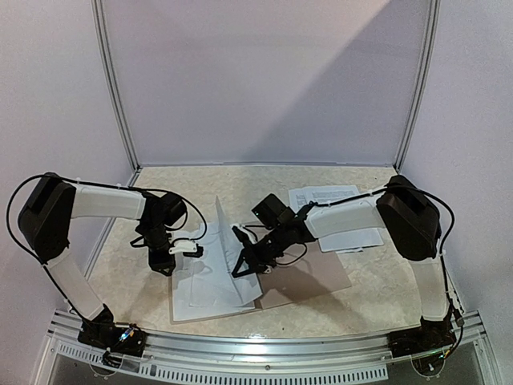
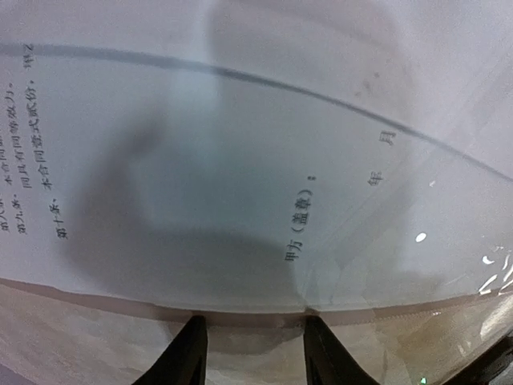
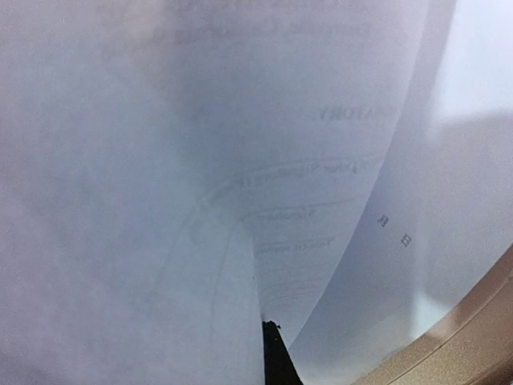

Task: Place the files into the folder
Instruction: Insert the folder to form pockets on the folder.

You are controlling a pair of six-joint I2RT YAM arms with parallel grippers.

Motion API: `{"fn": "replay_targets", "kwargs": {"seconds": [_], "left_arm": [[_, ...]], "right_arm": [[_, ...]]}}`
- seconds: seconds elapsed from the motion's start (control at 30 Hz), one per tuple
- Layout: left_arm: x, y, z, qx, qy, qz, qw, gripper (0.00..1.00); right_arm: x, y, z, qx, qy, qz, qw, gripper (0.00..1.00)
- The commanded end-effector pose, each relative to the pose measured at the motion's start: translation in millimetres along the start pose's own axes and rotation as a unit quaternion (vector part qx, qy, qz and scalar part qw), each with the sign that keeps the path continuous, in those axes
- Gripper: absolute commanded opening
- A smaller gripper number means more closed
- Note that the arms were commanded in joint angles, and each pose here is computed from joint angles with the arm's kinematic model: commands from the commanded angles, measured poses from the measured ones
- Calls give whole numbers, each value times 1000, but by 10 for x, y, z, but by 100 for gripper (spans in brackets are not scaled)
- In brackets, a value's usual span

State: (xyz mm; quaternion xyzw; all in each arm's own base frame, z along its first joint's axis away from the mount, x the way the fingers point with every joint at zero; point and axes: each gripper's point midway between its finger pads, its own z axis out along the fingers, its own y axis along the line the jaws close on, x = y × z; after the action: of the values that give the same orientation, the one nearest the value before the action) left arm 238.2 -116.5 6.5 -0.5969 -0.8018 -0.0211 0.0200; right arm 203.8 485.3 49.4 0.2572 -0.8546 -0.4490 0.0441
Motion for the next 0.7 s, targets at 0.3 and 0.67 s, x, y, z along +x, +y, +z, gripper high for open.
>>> {"fn": "replay_targets", "kwargs": {"seconds": [0.3, 0.67], "left_arm": [[-17, 23, 130, 8, 2, -5, 1000, 43], [-558, -29, -948, 64, -147, 17, 987, 71]], "right_arm": [[-157, 104, 28, -19, -12, -55, 998, 0], [-250, 26, -19, -43, -42, -31, 998, 0]]}}
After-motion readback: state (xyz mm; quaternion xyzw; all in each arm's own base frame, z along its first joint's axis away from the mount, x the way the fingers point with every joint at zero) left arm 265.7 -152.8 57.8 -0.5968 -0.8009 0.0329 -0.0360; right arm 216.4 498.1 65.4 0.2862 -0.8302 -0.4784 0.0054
